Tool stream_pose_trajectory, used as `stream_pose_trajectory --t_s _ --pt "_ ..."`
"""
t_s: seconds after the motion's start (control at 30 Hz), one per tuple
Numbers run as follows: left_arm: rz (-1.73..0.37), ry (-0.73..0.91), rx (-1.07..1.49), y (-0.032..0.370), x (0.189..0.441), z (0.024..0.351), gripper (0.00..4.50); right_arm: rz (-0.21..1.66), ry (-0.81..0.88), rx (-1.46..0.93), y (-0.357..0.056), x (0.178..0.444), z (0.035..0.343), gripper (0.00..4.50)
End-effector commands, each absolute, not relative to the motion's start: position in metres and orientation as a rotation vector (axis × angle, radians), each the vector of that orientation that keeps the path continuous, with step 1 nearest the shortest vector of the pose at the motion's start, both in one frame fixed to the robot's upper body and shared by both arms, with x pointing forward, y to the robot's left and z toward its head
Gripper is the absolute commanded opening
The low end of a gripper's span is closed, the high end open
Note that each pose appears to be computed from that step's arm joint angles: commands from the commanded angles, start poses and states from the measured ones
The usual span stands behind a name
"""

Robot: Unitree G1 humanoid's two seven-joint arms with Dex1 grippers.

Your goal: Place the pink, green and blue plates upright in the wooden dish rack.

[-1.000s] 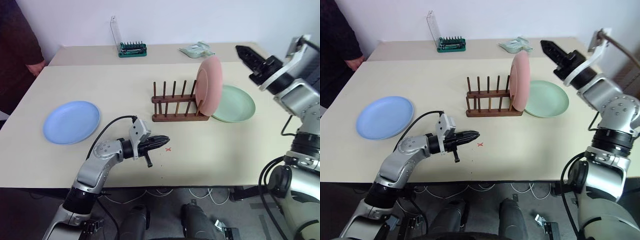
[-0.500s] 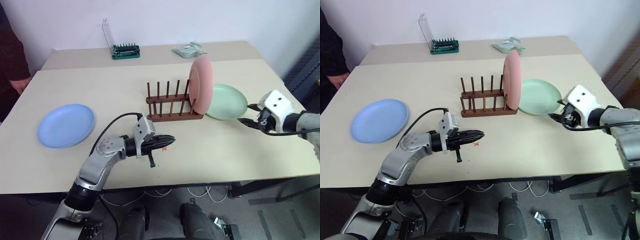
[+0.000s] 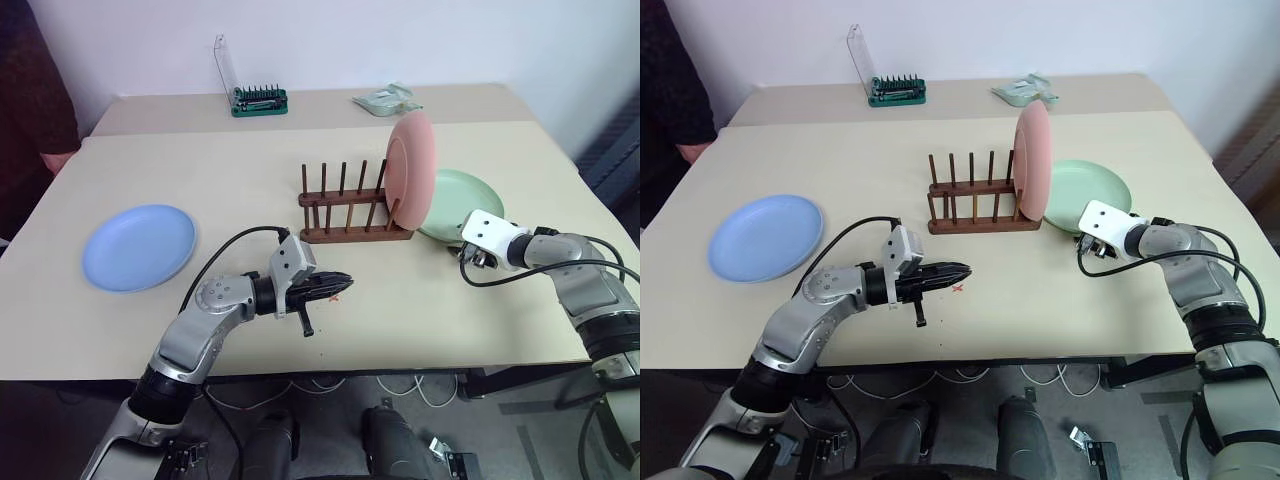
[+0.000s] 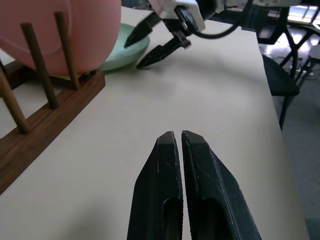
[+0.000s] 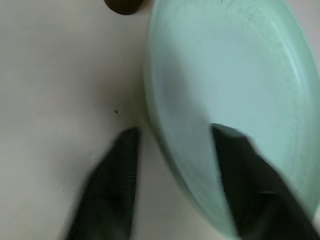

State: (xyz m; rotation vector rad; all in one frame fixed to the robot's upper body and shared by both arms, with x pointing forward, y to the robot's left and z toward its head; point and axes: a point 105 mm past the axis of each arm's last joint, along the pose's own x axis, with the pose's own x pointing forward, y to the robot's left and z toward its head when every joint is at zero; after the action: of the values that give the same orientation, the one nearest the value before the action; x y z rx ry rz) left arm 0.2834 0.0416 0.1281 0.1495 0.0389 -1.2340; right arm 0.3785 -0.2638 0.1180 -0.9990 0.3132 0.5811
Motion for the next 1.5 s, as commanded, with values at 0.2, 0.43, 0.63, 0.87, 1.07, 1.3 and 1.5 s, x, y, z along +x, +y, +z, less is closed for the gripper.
stream_pose_trajectory --t_s 0.2,0.43,0.63,0.87,1.07,1.3,1.5 --pt "-1.245 -0.007 0.156 0.037 0.28 0.139 0.15 0.511 0.25 -1.047 -0.276 0.372 0.14 0.05" --pt "-1.246 0.002 0.147 0.037 0.28 0.137 0.15 0.195 0.01 -0.902 -0.307 0.354 0.233 0.05" --pt "-1.268 -0.001 0.151 0.032 0.282 0.137 0.15 0.238 -0.291 -0.914 -0.257 0.337 0.311 0.05" --pt "-1.269 -0.004 0.148 0.031 0.283 0.138 0.15 0.746 -0.49 -0.618 -0.135 0.303 0.335 0.05" --pt "-1.241 0.0 0.146 0.035 0.283 0.134 0.15 1.097 -0.519 -0.112 -0.068 0.272 0.346 0.05" --pt "-1.209 0.001 0.138 0.038 0.283 0.132 0.15 0.925 -0.271 0.209 -0.08 0.32 0.319 0.05" --pt "-1.199 -0.003 0.136 0.041 0.283 0.13 0.15 0.843 -0.155 0.442 -0.095 0.344 0.314 0.05"
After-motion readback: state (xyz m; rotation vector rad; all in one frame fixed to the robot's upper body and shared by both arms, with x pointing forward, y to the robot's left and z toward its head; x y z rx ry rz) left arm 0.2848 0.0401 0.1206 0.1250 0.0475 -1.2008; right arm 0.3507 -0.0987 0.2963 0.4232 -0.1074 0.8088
